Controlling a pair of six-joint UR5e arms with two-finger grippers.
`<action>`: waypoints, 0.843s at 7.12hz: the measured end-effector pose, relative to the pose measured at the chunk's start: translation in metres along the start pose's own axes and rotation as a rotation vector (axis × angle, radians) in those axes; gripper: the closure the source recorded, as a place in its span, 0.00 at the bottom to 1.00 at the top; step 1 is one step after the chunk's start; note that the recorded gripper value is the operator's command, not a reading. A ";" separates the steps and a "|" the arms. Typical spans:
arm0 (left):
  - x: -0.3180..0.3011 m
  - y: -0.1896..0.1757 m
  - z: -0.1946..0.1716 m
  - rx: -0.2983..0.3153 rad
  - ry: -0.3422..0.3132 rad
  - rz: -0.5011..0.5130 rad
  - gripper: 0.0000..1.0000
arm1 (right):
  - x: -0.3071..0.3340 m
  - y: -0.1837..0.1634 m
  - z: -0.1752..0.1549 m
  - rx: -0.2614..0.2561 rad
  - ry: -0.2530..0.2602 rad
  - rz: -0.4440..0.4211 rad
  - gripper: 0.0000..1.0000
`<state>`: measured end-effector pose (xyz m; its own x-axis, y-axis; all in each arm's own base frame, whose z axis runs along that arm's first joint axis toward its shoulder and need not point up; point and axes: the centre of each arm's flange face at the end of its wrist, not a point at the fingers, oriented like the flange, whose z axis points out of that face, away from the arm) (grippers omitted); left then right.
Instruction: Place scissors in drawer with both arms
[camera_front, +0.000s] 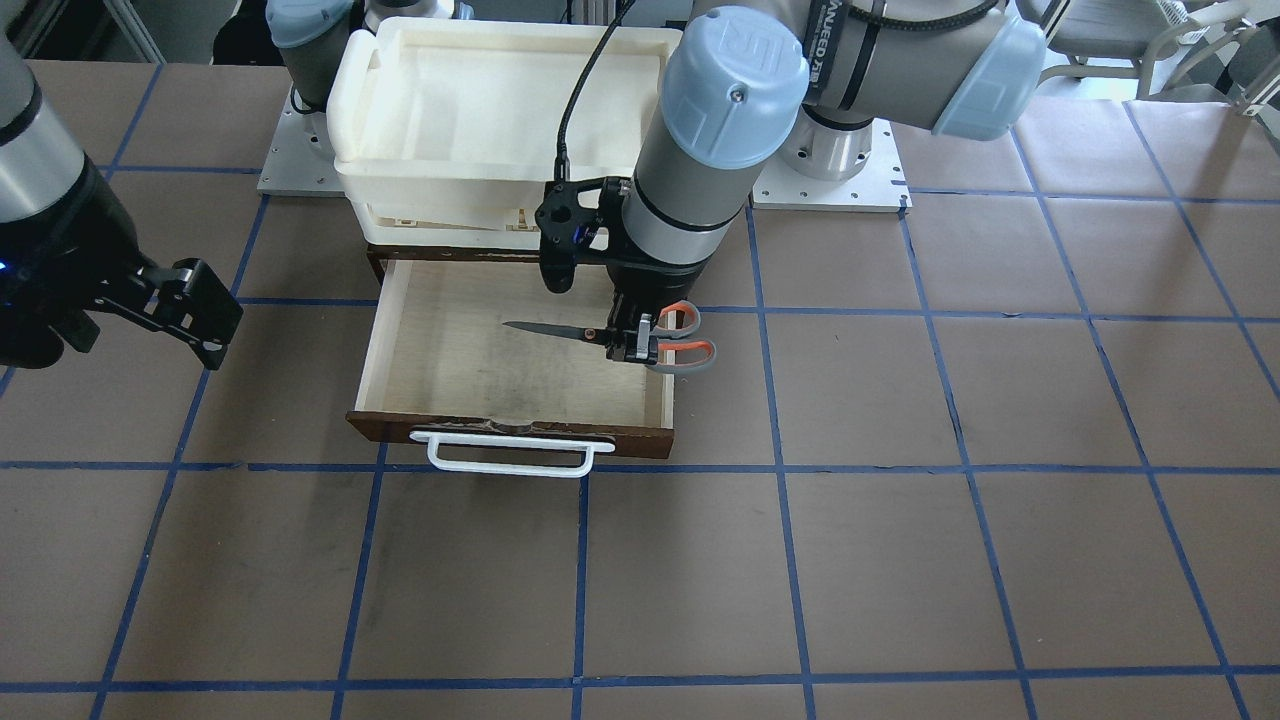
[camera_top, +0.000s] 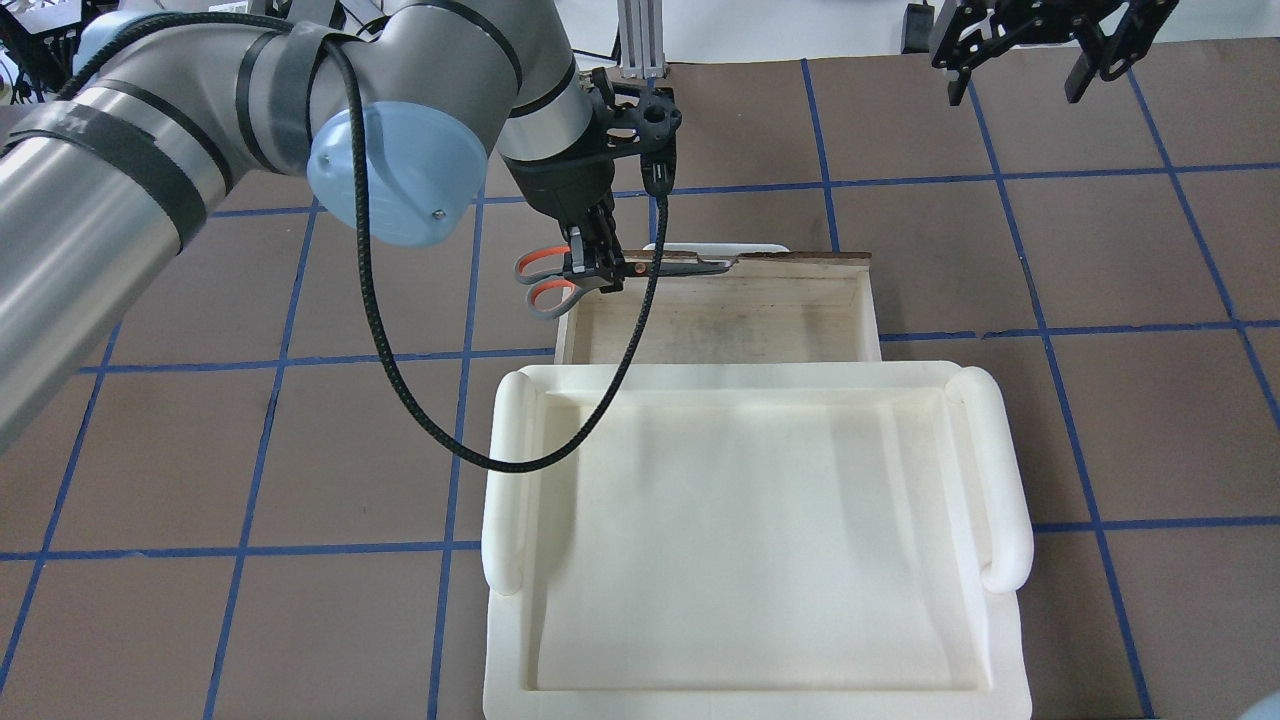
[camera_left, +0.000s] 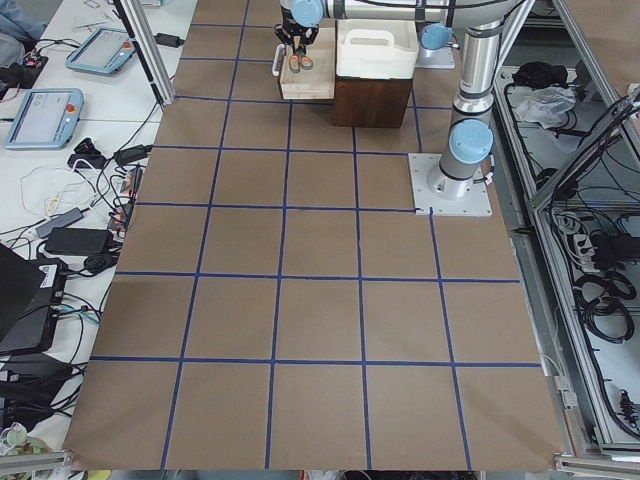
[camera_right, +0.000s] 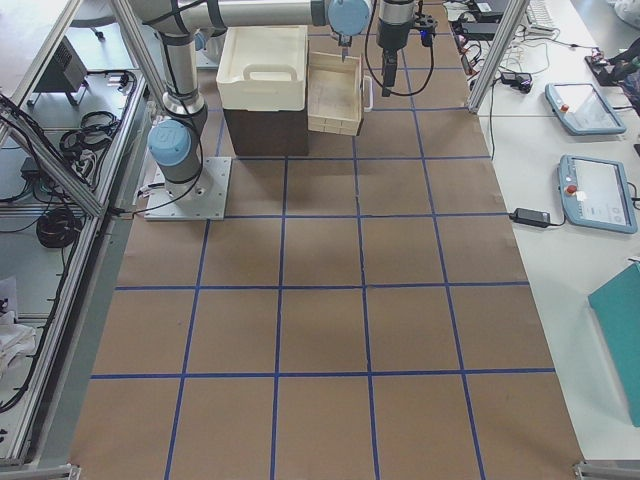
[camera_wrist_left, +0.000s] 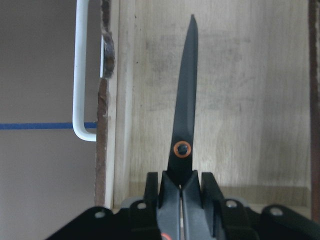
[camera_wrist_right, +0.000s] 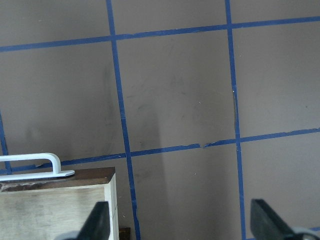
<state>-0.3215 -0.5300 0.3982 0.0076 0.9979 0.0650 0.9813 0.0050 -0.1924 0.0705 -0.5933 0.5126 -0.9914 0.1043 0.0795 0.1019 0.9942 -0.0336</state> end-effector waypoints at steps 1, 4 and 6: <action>-0.001 -0.013 0.014 0.008 0.006 0.000 1.00 | 0.007 0.001 0.003 -0.008 -0.001 0.000 0.00; 0.008 -0.036 0.047 -0.008 0.047 0.005 1.00 | 0.004 0.018 -0.003 -0.007 -0.055 -0.096 0.00; 0.015 -0.040 0.064 -0.024 0.073 0.013 1.00 | 0.003 0.033 -0.001 -0.009 -0.063 -0.161 0.00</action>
<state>-0.3727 -0.5112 0.3439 0.0332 0.9904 0.1342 0.9853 -0.0099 -0.1706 0.0706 -0.5597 0.5125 -0.9981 -0.0580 0.0208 -0.0584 0.9982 -0.0166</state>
